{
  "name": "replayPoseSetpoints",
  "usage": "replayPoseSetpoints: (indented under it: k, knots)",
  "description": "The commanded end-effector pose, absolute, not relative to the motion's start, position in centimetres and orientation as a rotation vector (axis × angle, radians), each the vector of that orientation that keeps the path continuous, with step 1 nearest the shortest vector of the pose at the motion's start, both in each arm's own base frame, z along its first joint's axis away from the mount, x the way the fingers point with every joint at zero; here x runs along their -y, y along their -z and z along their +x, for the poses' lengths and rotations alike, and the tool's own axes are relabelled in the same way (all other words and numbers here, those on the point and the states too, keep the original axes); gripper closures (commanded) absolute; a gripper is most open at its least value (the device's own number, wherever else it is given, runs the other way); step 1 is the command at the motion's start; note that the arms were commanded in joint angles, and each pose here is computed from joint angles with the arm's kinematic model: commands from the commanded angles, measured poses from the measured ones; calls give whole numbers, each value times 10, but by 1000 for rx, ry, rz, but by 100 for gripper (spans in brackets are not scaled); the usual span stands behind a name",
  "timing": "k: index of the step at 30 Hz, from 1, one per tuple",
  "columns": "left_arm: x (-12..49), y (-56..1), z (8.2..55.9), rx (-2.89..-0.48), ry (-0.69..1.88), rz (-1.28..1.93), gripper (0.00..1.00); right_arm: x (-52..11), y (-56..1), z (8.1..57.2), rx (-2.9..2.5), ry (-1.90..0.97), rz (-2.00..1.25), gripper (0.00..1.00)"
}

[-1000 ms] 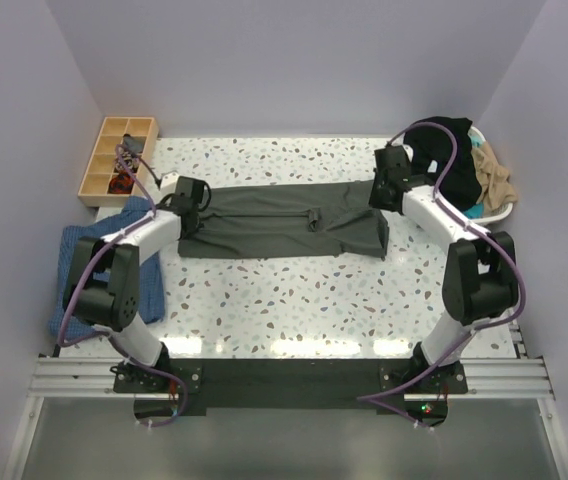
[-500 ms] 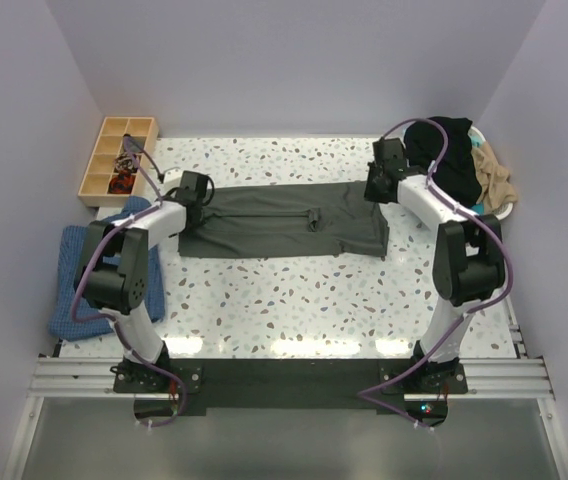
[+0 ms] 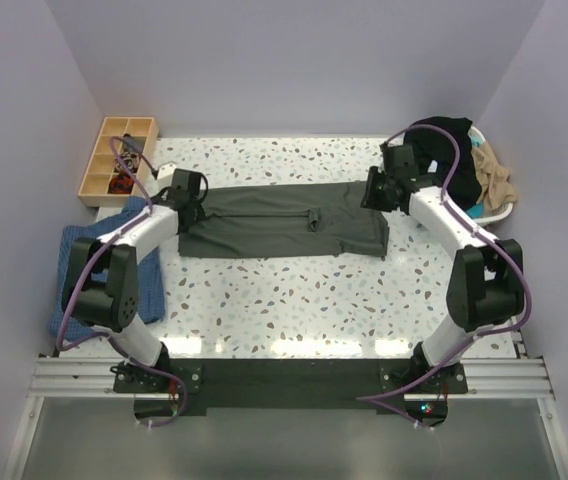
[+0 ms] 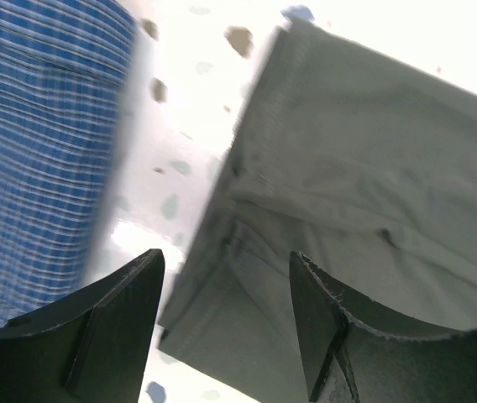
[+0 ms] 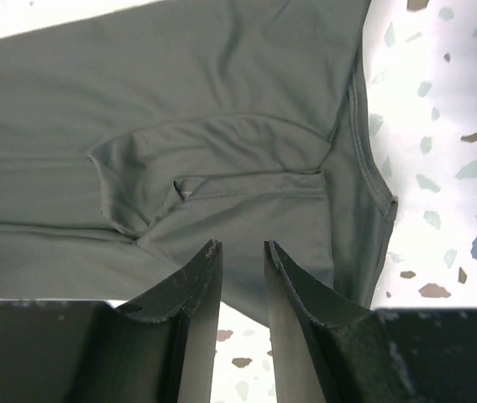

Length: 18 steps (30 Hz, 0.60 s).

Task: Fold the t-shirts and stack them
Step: Fold the tshirt

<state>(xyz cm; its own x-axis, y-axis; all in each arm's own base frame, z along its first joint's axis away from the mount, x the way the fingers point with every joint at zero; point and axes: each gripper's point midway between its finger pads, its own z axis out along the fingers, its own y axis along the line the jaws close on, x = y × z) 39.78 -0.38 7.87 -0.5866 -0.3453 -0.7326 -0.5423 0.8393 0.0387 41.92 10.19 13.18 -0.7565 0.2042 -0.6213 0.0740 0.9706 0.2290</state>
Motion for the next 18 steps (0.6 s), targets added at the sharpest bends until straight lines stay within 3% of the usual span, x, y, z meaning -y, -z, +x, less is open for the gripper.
replayPoseSetpoints:
  k: [1, 6, 9, 18]
  knots:
    - [39, -78, 418, -2252, -57, -557, 34, -107, -127, 408, -2443, -310, 202, 69]
    - [89, -106, 471, -2179, 242, -379, 33, -109, -109, 409, -2492, -314, 240, 68]
    - [102, -110, 500, -2161, 272, -323, 33, -115, -91, 415, -2527, -339, 260, 68]
    - [120, -54, 524, -2240, 312, -253, 35, -118, -52, 442, -2584, -286, 285, 69]
